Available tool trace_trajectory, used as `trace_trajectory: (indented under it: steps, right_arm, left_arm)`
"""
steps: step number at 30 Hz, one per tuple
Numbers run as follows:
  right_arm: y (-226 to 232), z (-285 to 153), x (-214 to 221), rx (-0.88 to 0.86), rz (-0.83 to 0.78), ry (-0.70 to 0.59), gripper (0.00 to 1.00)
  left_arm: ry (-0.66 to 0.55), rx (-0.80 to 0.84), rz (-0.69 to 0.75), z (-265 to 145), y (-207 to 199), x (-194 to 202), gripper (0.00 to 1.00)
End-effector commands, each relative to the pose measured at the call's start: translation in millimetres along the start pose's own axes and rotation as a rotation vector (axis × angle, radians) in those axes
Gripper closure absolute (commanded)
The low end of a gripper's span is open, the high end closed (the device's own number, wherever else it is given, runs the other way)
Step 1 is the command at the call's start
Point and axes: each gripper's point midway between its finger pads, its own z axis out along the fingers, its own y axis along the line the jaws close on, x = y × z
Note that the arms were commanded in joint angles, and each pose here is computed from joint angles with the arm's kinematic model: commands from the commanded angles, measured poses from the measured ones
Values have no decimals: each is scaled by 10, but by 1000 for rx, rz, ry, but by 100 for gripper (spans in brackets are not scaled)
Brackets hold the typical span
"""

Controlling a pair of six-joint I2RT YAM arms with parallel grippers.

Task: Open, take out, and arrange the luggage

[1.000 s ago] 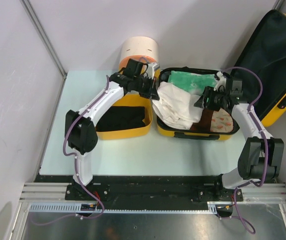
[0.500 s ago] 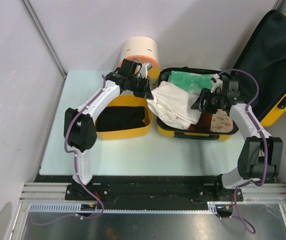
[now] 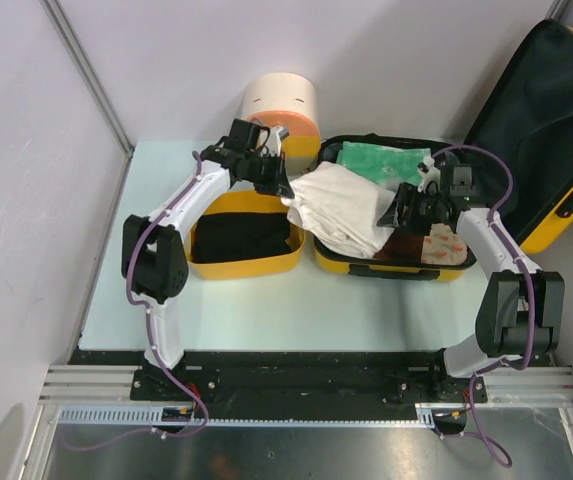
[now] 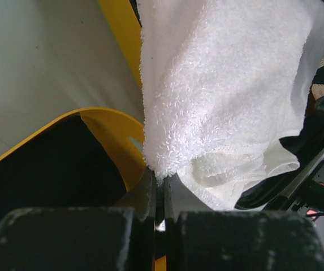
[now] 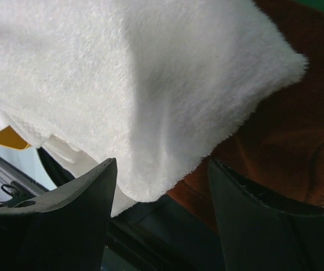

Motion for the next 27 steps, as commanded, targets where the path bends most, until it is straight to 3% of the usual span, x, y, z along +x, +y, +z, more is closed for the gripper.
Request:
trace_trajectory:
  steps: [1,10,18,27]
  right_arm:
    - [284,-7,125,-75,-27,41,31]
    - [301,275,86,-104,-10,38,32]
    - [219,56,229,-71,12,89,41]
    - [101,134,276,-37,27,109,30]
  left_arm:
    - [-98,-32,14,-313,8,-232,100]
    - [-72,2,-10,-258,14,-167,100]
    - [-35,102,21,-196,-240,-78,100]
    - [25,124,-1,-89,-286,147,100]
